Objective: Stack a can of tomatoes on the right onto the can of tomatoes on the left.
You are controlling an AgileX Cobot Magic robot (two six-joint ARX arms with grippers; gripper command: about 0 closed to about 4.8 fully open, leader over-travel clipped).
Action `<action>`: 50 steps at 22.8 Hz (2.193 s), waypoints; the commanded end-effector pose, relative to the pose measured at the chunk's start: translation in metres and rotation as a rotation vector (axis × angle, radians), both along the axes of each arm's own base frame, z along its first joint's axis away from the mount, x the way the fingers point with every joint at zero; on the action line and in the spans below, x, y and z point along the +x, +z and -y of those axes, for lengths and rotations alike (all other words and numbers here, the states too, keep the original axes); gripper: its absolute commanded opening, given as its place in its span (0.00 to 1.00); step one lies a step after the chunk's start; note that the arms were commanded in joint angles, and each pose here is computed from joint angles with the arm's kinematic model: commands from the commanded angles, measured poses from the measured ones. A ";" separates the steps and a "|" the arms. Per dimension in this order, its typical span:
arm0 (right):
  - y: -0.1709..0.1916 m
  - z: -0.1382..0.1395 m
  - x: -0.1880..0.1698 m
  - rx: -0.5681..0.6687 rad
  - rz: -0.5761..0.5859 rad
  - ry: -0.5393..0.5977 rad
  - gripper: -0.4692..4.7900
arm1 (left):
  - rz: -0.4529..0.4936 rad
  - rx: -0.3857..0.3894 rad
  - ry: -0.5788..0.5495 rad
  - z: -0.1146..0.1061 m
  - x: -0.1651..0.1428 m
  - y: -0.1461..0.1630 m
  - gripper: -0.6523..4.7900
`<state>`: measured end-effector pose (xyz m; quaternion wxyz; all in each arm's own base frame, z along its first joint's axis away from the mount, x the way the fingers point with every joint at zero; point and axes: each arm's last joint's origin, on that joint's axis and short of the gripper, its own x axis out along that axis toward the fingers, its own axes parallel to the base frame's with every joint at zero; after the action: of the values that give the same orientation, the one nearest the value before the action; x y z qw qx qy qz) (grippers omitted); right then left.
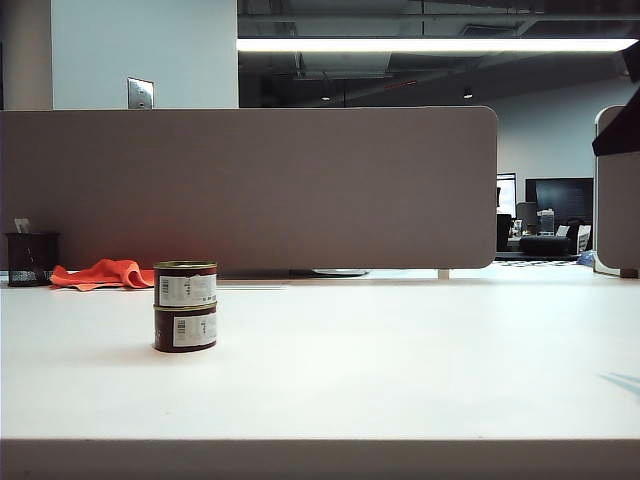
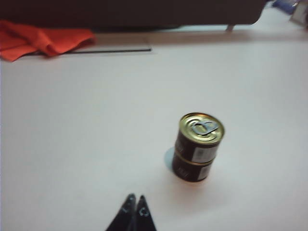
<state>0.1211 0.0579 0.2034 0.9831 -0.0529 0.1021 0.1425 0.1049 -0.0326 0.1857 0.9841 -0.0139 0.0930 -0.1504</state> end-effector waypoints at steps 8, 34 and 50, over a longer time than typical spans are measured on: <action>-0.014 -0.002 -0.002 0.059 0.097 0.074 0.09 | 0.155 0.016 -0.045 0.001 0.000 -0.011 0.11; -0.040 0.006 -0.017 0.056 0.166 0.100 0.09 | 0.159 0.022 -0.021 -0.002 -0.009 -0.023 0.11; -0.047 0.015 -0.034 0.040 0.137 0.107 0.09 | 0.091 0.054 -0.051 -0.002 -0.012 -0.031 0.11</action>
<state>0.0867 0.0431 0.1566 0.9795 -0.0507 0.0356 0.1918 0.0938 -0.0302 0.1526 0.9832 0.0212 0.0602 -0.1707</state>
